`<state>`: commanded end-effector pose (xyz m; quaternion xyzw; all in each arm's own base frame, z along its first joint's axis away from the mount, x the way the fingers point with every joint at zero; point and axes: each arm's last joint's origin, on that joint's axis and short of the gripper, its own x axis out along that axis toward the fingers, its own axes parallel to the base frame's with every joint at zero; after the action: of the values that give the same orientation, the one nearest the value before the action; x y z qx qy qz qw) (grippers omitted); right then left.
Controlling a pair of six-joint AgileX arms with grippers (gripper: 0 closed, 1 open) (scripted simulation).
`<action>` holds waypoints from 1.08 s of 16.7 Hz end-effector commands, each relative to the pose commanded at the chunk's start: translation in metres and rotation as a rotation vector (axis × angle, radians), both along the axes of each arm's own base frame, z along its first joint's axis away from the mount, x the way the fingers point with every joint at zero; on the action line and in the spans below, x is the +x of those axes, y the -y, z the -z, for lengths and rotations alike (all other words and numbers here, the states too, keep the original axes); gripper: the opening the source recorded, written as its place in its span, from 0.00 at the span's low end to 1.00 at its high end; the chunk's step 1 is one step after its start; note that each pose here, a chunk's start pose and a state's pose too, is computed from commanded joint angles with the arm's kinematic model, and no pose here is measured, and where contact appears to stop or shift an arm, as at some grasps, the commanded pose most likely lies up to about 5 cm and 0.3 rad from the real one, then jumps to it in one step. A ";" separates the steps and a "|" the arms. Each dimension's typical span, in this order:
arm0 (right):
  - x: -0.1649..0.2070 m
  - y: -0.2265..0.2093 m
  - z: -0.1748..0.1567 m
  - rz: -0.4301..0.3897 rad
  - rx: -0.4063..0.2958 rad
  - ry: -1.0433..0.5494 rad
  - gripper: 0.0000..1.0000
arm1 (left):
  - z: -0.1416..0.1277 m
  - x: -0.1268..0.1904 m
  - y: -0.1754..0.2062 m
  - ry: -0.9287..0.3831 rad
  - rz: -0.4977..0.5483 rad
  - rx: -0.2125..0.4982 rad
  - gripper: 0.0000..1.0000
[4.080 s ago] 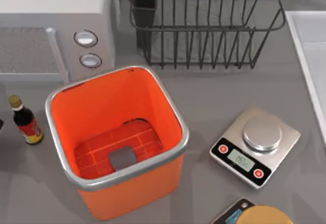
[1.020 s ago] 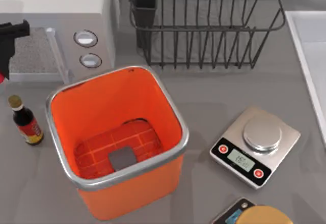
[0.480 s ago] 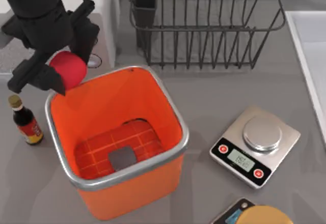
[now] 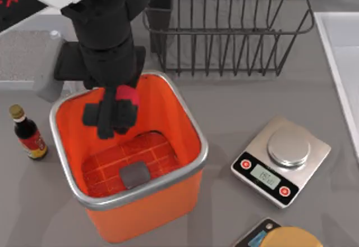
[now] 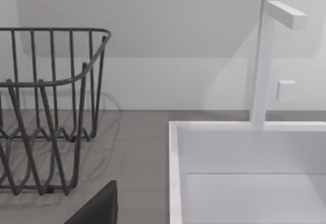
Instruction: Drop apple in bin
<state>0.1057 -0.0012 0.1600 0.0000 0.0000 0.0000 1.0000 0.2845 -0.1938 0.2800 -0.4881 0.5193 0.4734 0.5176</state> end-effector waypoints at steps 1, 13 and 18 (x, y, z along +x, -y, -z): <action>0.000 0.000 0.000 0.000 0.000 0.000 1.00 | 0.002 -0.003 0.004 -0.007 -0.025 0.008 0.00; 0.000 0.000 0.000 0.000 0.000 0.000 1.00 | 0.018 -0.007 0.009 -0.007 -0.056 0.013 0.00; 0.000 0.000 0.000 0.000 0.000 0.000 1.00 | 0.046 -0.007 0.010 -0.010 -0.057 0.014 0.00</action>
<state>0.1057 -0.0012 0.1600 0.0000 0.0000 0.0000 1.0000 0.2778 -0.2033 0.2338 -0.4968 0.5045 0.4938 0.5048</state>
